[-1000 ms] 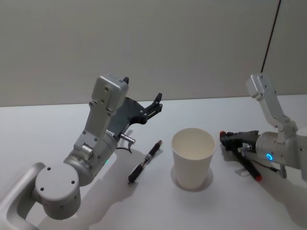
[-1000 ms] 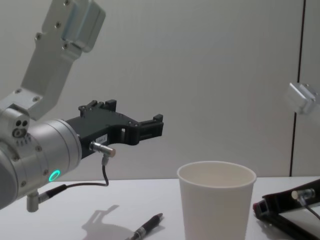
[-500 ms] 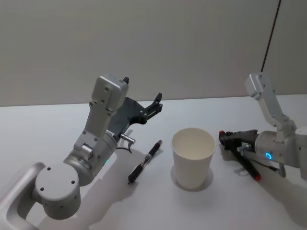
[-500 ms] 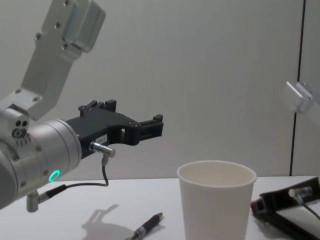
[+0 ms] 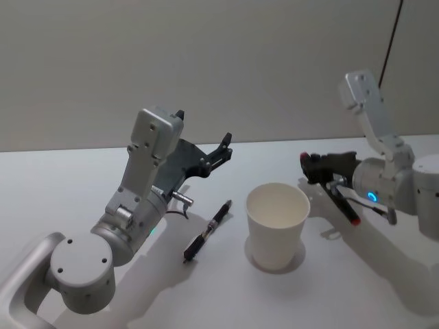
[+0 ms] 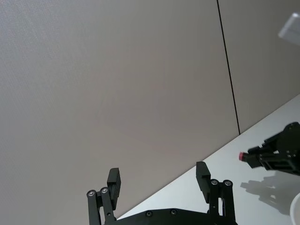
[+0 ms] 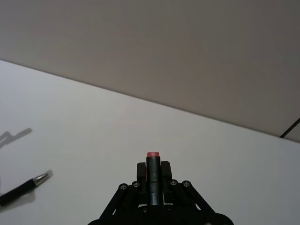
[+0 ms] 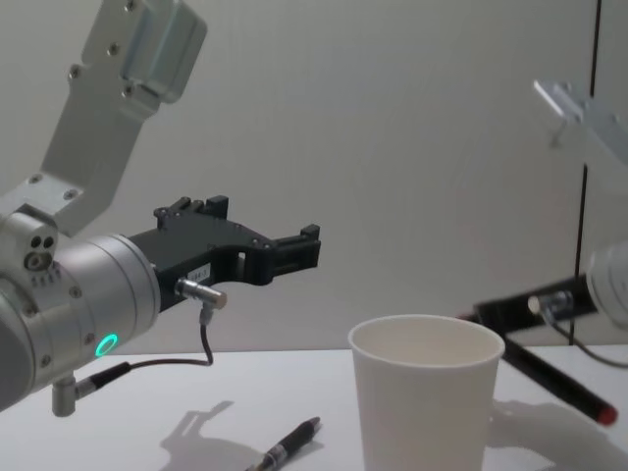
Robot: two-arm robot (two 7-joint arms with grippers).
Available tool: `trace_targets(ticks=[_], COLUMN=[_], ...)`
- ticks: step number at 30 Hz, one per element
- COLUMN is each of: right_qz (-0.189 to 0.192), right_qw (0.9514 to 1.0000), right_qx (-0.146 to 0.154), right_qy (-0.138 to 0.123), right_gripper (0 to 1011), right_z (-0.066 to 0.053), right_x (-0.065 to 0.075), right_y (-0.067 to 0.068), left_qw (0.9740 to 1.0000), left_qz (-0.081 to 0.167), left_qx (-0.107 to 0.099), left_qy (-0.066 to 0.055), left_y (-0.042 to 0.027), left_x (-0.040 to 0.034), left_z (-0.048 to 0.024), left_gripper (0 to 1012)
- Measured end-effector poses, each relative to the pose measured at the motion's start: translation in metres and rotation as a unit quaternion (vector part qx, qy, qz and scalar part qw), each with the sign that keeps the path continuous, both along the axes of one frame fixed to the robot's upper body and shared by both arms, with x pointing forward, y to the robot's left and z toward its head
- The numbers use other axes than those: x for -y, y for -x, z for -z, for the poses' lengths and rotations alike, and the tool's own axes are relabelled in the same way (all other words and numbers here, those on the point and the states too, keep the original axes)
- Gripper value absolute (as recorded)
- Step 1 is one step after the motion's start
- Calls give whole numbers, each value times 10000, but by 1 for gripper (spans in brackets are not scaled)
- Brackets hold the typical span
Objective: Place the pen into the pen holder.
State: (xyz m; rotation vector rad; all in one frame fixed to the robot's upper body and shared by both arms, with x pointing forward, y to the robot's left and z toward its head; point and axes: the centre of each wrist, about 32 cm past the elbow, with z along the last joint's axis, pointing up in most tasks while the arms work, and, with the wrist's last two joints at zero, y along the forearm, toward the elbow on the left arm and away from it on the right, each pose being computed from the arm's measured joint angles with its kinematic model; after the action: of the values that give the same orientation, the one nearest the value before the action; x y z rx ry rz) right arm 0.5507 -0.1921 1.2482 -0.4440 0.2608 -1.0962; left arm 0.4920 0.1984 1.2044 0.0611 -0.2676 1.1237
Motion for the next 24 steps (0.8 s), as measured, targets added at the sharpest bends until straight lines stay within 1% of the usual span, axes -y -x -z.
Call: trace_targets(ticks=[2,6,7,11,12,14,15,16,18,20,21,22,24], right_qz=[0,38,38,115,153,185,219,219,282,317,347,347,398], right_qw=[9999,9990,9990,9970,9959,9946,9933,9933,9902,9883,9864,9864,9830], right_qx=[108,437,437,766,890,1017,1134,1134,1365,1494,1606,1606,1792], right_qy=[6,29,29,37,38,32,24,24,3,-8,-25,-25,-53], right_gripper=[175,175,175,175,175,175,175,175,175,175,175,175,175], right_z=[-35,-139,-139,-234,-262,-293,-322,-322,-375,-399,-422,-422,-460], right_x=[-16,-57,-57,-88,-96,-104,-110,-110,-121,-127,-131,-131,-137], right_y=[-5,-13,-13,-17,-17,-16,-13,-13,-6,-2,3,3,10], left_qw=[10000,10000,10000,10000,10000,10000,10000,10000,10000,10000,10000,10000,10000], left_qz=[0,0,0,0,0,0,0,0,0,0,0,0,0], left_qx=[0,0,0,0,0,0,0,0,0,0,0,0,0], left_qy=[0,0,0,0,0,0,0,0,0,0,0,0,0], left_y=[0,0,0,0,0,0,0,0,0,0,0,0,0], left_x=[0,0,0,0,0,0,0,0,0,0,0,0,0], left_z=[0,0,0,0,0,0,0,0,0,0,0,0,0], left_gripper=[1001,1001,1001,1001,1001,1001,1001,1001,1001,1001,1001,1001,1001])
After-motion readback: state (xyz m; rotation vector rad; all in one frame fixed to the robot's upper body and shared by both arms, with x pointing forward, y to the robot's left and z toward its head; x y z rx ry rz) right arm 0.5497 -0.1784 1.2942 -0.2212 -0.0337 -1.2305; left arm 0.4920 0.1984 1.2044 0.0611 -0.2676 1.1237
